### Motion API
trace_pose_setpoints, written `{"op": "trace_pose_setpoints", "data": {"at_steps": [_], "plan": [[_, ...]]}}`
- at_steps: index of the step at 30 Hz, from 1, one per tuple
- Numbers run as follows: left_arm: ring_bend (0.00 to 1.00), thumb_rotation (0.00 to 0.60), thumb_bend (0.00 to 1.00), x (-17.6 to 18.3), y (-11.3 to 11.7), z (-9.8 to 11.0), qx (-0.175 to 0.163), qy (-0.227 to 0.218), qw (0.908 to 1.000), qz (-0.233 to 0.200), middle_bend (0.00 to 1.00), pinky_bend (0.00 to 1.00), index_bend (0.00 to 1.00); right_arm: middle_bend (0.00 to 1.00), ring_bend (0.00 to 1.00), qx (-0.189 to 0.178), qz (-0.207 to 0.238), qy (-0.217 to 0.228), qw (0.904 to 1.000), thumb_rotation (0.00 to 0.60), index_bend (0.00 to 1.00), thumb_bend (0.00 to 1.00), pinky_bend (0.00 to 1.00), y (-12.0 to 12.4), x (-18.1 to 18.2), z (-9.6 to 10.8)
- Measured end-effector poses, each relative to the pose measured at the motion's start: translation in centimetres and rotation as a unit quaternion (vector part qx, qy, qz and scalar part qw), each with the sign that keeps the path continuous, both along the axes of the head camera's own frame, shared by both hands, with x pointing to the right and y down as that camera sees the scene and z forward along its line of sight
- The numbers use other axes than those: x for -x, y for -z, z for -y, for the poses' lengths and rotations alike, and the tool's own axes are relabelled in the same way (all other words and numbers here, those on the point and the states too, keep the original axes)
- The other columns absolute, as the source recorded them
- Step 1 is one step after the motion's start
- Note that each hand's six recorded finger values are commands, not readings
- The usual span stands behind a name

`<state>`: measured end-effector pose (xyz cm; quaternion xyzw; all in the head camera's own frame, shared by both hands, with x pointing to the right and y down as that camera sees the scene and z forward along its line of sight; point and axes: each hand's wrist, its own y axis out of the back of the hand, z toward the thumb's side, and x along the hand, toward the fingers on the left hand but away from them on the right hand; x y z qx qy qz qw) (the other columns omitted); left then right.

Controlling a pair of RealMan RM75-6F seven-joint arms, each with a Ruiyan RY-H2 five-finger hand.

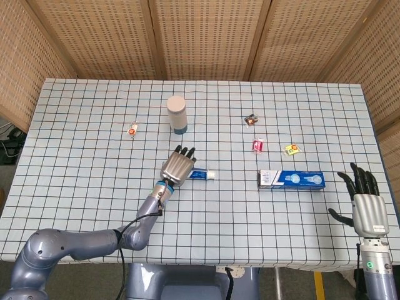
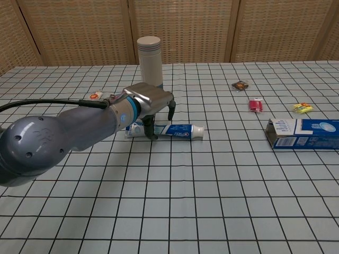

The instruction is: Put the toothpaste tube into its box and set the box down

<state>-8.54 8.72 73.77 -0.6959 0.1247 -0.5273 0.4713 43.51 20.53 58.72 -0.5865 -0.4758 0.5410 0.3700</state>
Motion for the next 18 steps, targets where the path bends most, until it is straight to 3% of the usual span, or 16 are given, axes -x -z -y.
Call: {"op": "trace_pose_setpoints", "data": {"at_steps": [13, 18], "plan": [[0.21, 0.600, 0.27, 0.5, -0.9, 0.1, -0.013, -0.004, 0.9998, 0.017, 0.19, 0.18, 0.44, 0.00, 0.00, 0.000, 0.013, -0.001, 0.9999, 0.600, 0.20, 0.17, 0.04, 0.2, 0.2, -0.1], [0.28, 0.600, 0.34, 0.6, -1.3, -0.3, -0.029, -0.015, 0.9992, 0.022, 0.26, 0.24, 0.52, 0.00, 0.00, 0.001, 0.016, 0.002, 0.9999, 0.600, 0.20, 0.17, 0.04, 0.2, 0.4, -0.1]]}}
